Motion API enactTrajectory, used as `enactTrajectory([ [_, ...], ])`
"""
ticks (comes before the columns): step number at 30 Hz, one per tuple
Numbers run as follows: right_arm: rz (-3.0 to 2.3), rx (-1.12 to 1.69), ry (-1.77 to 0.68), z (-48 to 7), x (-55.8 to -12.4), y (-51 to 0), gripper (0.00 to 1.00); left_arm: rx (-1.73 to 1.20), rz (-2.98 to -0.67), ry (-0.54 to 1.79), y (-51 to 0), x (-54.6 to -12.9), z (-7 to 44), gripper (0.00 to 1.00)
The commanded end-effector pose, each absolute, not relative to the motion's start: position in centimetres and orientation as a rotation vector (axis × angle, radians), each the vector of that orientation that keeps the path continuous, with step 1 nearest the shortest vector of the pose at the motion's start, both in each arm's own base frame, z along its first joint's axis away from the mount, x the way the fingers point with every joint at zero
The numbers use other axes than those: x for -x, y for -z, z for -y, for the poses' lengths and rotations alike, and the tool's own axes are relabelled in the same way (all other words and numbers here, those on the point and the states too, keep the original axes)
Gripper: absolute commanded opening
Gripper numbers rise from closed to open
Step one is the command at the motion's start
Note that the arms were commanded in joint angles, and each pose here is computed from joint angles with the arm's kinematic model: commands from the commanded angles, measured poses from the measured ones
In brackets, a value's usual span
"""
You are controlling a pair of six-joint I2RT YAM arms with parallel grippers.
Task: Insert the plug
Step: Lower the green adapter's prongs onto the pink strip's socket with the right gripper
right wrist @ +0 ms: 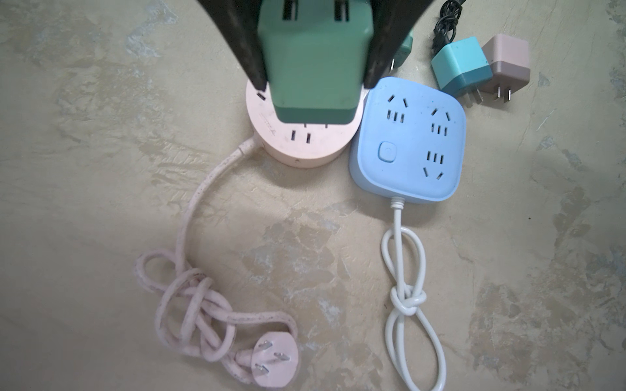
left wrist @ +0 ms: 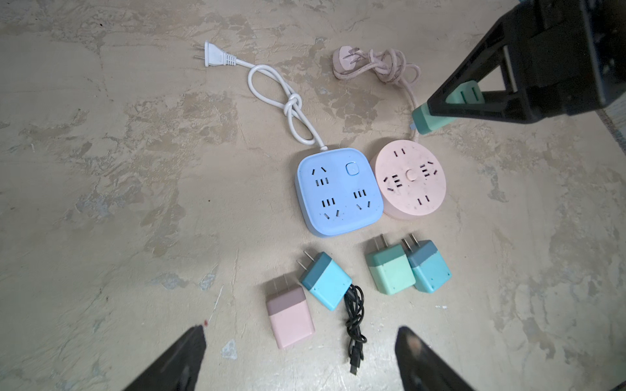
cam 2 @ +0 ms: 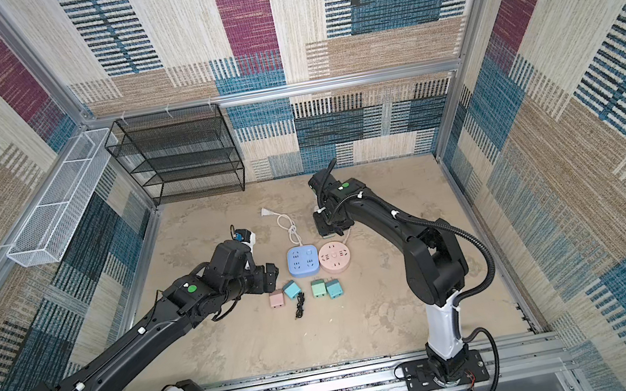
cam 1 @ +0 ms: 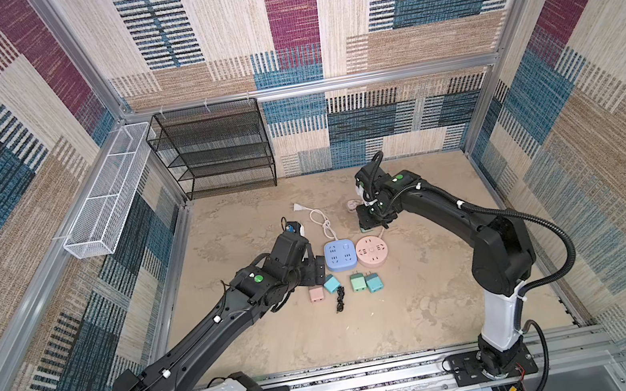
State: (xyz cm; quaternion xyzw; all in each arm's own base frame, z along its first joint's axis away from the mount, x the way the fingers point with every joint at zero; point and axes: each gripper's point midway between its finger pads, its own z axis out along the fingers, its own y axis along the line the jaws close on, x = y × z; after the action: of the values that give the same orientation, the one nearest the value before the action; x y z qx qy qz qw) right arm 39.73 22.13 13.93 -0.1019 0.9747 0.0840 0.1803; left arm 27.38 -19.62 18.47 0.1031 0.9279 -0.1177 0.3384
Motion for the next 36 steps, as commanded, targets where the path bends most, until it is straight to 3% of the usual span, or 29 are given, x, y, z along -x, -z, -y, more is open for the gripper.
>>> enactTrajectory([
  [1,-2.768,0.284,-0.225,-22.0,-39.7,-13.5,0.00,-0.254,-2.380,0.362,-18.9,-27.7,20.4,0.91],
  [10,-2.800,0.285,-0.194,-21.7,-39.6,-11.3,0.00,-0.293,-2.380,0.462,-18.8,-27.3,21.9,0.90],
  [36,-2.823,0.271,-0.165,-21.4,-39.7,-9.4,0.00,-0.242,-2.366,0.454,-18.5,-27.4,21.3,0.88],
])
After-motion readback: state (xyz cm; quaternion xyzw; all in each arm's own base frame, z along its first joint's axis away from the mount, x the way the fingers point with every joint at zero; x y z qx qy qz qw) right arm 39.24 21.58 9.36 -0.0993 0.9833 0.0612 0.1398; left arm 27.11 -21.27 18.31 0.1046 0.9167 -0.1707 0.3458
